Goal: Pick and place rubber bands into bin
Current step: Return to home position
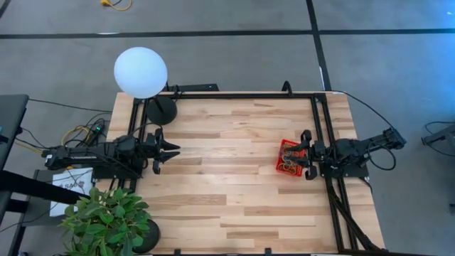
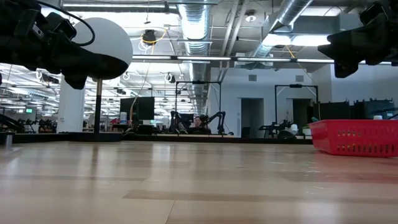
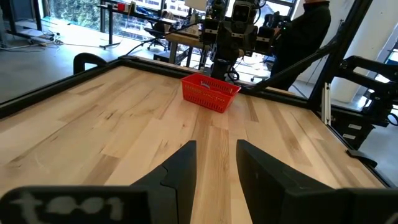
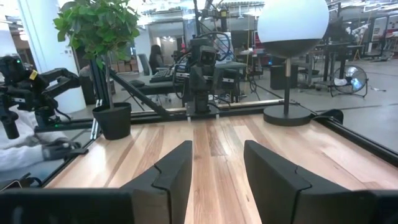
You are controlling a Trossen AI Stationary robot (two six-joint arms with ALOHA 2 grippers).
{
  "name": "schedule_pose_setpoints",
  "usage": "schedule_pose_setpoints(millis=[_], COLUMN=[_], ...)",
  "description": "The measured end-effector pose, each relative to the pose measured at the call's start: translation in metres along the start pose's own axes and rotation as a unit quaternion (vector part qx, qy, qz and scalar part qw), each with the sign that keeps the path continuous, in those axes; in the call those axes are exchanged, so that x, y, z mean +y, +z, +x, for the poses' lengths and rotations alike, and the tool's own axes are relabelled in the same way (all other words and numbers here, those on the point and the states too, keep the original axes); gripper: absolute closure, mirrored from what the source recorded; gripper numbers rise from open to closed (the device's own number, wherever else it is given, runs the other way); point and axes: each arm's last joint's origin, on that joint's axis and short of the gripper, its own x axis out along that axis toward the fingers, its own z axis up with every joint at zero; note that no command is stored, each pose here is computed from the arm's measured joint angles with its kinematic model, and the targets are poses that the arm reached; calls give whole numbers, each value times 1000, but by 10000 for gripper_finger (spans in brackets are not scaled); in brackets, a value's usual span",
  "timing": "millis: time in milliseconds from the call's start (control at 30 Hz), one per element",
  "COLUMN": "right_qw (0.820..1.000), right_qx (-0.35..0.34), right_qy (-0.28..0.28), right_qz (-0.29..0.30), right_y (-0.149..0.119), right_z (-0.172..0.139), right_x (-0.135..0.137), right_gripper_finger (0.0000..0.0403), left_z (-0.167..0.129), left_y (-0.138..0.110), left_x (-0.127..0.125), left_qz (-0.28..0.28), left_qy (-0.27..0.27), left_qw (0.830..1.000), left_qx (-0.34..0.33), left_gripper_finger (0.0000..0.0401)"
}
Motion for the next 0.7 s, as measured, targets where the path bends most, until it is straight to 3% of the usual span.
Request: schedule_pose_setpoints(millis=[700], right_qw=[1000], right_qx=[0], right_qy=[0], right_qz=[0], right_y=[0], right_z=[0], right_x=[0], right_gripper_finger=[266], left_z=[0], left_y=[0], left_x=[0], left_qz=[0], left_qy=[0], left_qw=[1000], left_qx=[0], left_gripper_finger=[298])
